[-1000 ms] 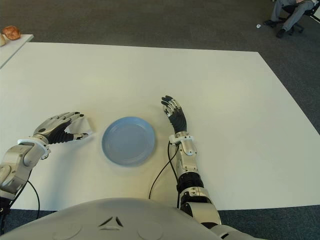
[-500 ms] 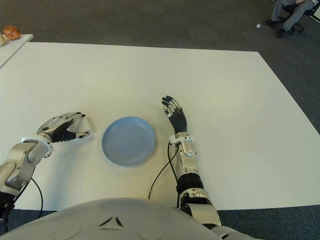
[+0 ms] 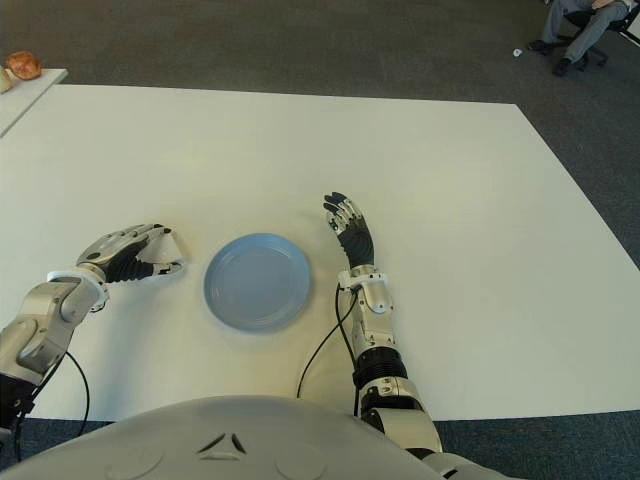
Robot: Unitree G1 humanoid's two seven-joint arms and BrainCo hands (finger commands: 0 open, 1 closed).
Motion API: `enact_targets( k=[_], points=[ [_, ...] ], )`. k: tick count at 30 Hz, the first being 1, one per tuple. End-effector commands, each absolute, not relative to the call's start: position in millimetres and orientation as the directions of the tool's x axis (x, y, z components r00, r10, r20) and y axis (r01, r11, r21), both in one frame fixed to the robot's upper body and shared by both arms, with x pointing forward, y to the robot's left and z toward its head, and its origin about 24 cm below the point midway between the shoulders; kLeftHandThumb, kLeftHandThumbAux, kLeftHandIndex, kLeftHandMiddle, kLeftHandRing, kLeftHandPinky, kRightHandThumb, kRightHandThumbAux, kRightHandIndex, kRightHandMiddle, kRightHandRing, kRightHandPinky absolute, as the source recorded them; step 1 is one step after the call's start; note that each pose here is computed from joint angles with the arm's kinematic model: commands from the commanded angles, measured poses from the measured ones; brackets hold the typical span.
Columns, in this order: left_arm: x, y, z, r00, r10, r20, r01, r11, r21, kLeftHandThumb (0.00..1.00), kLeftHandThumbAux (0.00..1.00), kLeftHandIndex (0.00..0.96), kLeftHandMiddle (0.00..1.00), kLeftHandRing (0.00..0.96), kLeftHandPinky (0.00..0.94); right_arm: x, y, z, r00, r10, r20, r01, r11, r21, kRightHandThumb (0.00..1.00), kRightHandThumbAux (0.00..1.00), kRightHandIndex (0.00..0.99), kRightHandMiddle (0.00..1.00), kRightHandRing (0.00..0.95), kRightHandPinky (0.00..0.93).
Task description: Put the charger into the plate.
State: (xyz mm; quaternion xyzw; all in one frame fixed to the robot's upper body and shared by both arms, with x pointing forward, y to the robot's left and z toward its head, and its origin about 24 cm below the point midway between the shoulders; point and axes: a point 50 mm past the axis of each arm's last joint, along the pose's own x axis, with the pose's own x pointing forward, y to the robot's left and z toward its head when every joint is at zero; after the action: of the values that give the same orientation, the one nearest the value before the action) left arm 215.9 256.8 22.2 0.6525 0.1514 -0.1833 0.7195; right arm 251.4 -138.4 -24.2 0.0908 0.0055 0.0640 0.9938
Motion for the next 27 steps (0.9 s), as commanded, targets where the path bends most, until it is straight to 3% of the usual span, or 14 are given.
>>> enact_targets(
  k=[1,27],
  points=[
    [212.8,257.2,13.5,0.87,-0.063,-0.489,0.493,0.091,0.865,0.153,0.283,0.0,0.038,0.027,0.049,225.4,-141.1,-56.4,0.978,0.113,-0.173,-0.074,0.973,0.218,0.007,0.638,0.179,0.232,0.182,0.161],
    [205.7,260.1,5.4,0.866,-0.039,-0.498,0.5,0.047,0.865,0.127,0.257,0.0,0.03,0.022,0.093,225.1,-147.1,-54.1,0.979,0.114,-0.167,-0.077,0.974,0.213,0.025,0.633,0.199,0.236,0.182,0.159]
  ],
)
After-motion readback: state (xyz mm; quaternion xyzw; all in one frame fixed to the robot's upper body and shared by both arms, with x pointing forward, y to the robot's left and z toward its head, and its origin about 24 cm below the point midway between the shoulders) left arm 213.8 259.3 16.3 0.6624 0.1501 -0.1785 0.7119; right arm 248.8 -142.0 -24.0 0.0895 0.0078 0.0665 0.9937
